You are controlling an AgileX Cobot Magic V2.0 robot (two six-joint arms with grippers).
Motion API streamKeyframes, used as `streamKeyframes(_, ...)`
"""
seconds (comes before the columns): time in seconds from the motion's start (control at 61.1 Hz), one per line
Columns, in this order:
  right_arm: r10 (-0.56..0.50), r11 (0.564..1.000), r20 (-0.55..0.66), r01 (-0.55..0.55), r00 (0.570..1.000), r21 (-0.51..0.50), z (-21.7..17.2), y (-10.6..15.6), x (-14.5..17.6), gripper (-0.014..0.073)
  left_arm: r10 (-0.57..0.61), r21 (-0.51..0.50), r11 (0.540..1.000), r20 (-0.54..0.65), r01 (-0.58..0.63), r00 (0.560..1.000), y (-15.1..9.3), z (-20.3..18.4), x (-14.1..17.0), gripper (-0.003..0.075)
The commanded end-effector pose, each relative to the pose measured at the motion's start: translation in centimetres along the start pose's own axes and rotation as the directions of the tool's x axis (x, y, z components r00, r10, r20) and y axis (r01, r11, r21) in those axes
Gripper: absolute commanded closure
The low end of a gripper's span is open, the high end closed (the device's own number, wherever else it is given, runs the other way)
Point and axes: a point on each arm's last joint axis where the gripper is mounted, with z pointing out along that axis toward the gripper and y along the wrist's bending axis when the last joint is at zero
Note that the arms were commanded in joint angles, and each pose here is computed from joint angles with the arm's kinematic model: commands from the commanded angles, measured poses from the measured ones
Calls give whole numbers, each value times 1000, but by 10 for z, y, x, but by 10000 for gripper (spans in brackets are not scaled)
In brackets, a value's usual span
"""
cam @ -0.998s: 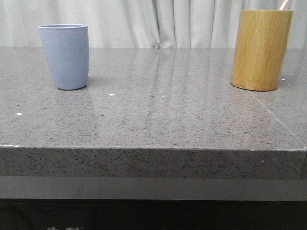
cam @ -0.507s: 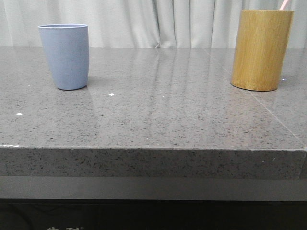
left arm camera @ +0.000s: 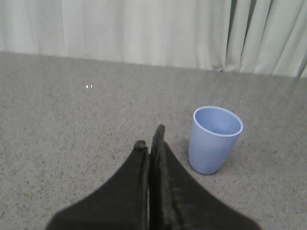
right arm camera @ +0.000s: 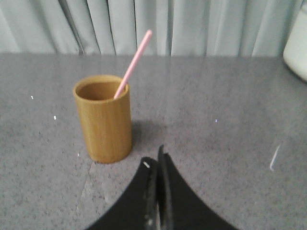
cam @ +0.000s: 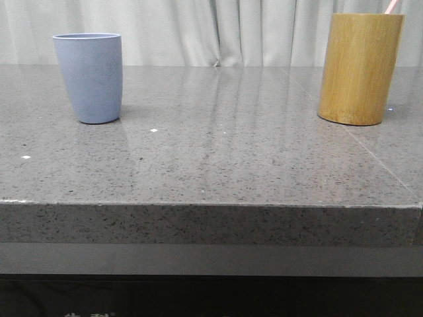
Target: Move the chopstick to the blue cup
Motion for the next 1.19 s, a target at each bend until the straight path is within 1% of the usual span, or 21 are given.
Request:
streamKeyframes(0.0,-18,1000,-3,18,1000,11,15,-1,-10,662,-12,-2,1000,44,12,999,0,12,-15,739)
streamKeyframes(0.164,-8,1000,-119,10,993,13,43,-1,-3,662,-16,-10,1000,-57,16,998,2,41,-9,739)
streamKeyframes(0.262,-3,1000,-211,6,977,15,56,-2,4,662,-19,-15,1000,-106,17,994,3,55,-5,739)
streamKeyframes(0.327,-4,1000,-246,8,969,16,63,-2,7,661,-21,-17,1000,-138,18,990,3,64,-2,739)
streamKeyframes(0.393,-8,1000,-265,12,964,14,66,-2,9,638,-22,-19,1000,-161,19,987,4,70,0,736)
streamKeyframes(0.442,-16,1000,-269,18,963,5,67,-1,10,575,-14,-20,1000,-167,10,986,4,73,1,716)
streamKeyframes(0.491,-27,1000,-271,25,962,-9,68,1,10,503,4,-17,1000,-168,-6,986,4,75,1,669)
streamKeyframes(0.524,-38,999,-270,33,962,-24,68,2,10,445,10,-16,1000,-163,-13,987,4,76,0,624)
streamKeyframes(0.54,-44,999,-271,37,962,-30,68,3,10,413,13,-15,1000,-158,-16,987,4,76,0,582)
streamKeyframes(0.589,-59,998,-272,47,961,-51,67,6,10,279,24,-8,1000,-146,-26,989,3,76,-1,472)
streamKeyframes(0.671,-75,995,-280,54,957,-82,67,11,11,123,35,13,999,-122,-34,992,-1,76,-5,314)
streamKeyframes(0.736,-89,992,-292,59,952,-110,65,15,11,56,44,35,999,-112,-40,993,-5,76,-10,250)
streamKeyframes(0.769,-98,990,-301,62,948,-125,64,17,10,45,50,53,998,-105,-44,993,-8,76,-14,244)
streamKeyframes(0.933,-128,981,-309,75,942,-178,58,25,2,45,79,132,989,-105,-64,991,-25,84,-35,248)
streamKeyframes(1.064,-139,977,-306,79,942,-199,54,28,-6,45,107,182,980,-168,-76,980,-39,101,-48,248)
streamKeyframes(1.178,-138,977,-303,79,943,-199,53,28,-7,45,133,201,976,-229,-87,964,-47,121,-59,248)
